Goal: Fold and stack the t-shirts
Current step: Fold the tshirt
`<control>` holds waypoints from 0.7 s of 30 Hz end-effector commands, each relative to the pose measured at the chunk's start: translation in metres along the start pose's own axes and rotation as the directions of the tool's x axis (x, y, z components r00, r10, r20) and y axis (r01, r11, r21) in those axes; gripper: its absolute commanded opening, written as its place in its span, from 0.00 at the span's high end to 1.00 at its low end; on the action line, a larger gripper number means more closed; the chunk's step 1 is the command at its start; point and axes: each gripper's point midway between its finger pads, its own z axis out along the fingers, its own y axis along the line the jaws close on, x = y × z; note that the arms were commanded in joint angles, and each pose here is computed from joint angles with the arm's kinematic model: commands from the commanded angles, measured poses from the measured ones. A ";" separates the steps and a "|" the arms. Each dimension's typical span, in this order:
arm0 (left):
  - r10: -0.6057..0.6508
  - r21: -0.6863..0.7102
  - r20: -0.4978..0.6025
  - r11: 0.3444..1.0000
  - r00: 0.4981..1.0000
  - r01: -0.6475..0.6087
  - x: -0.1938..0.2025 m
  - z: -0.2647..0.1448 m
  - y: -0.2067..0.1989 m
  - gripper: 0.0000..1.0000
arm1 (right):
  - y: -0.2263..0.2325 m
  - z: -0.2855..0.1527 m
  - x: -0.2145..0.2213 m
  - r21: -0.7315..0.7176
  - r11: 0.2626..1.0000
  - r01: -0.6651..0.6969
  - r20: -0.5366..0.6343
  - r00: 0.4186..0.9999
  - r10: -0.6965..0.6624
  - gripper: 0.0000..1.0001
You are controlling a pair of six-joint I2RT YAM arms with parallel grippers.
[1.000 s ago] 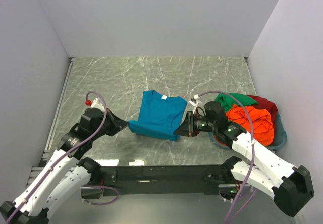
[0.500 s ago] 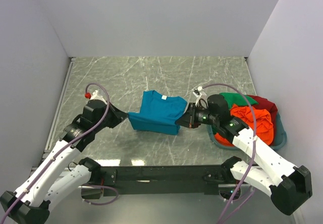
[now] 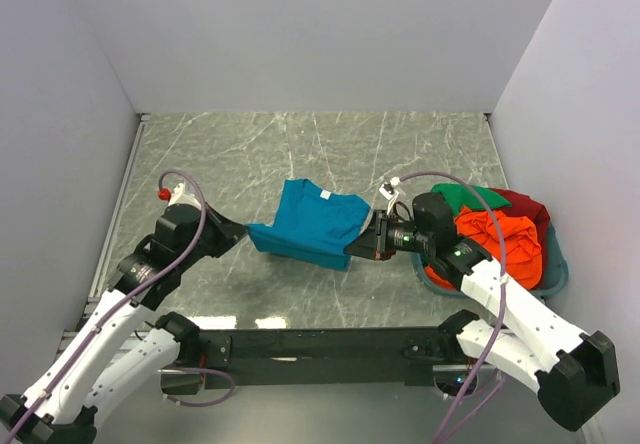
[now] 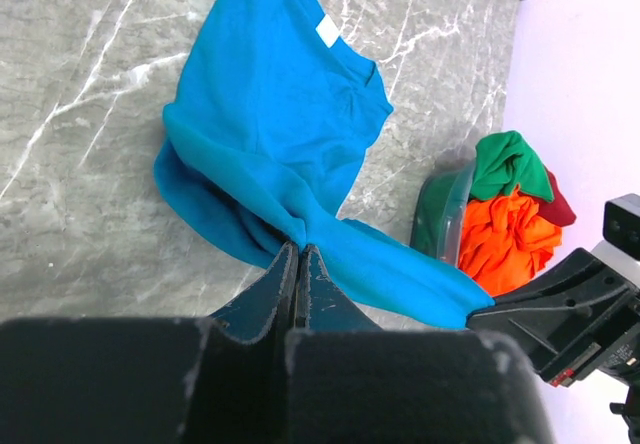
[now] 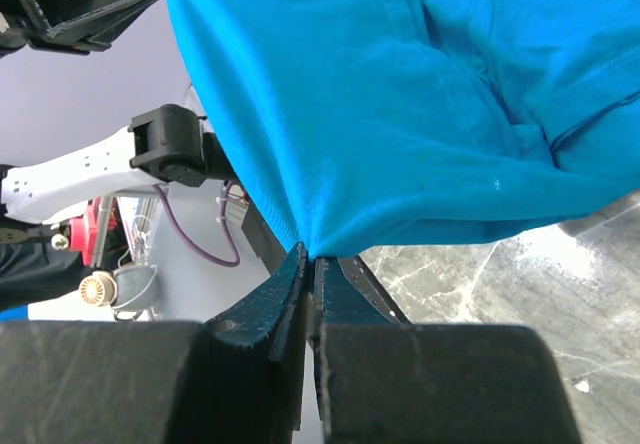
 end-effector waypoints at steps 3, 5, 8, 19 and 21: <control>0.009 -0.037 0.076 0.999 0.997 -0.007 -0.017 0.006 0.001 0.99 | -0.003 0.002 -0.002 -0.015 1.000 -0.006 0.014 1.000 0.006 1.00; 0.014 -0.043 0.085 0.999 0.996 -0.011 -0.020 0.011 0.000 0.99 | -0.005 0.001 -0.006 -0.006 1.000 0.000 0.021 1.000 0.000 1.00; 0.025 -0.057 0.101 0.998 0.995 -0.020 -0.027 0.018 -0.003 1.00 | -0.013 0.003 -0.012 0.012 1.000 -0.006 0.021 1.000 0.006 1.00; 0.053 -0.104 0.135 0.994 0.989 -0.039 -0.052 0.053 -0.015 0.99 | -0.031 0.004 -0.037 0.022 0.999 -0.032 0.064 0.997 0.030 1.00; 0.062 -0.097 0.135 0.994 0.989 -0.050 -0.056 0.058 -0.020 0.99 | -0.038 0.003 -0.042 0.044 0.998 -0.040 0.071 0.997 0.037 1.00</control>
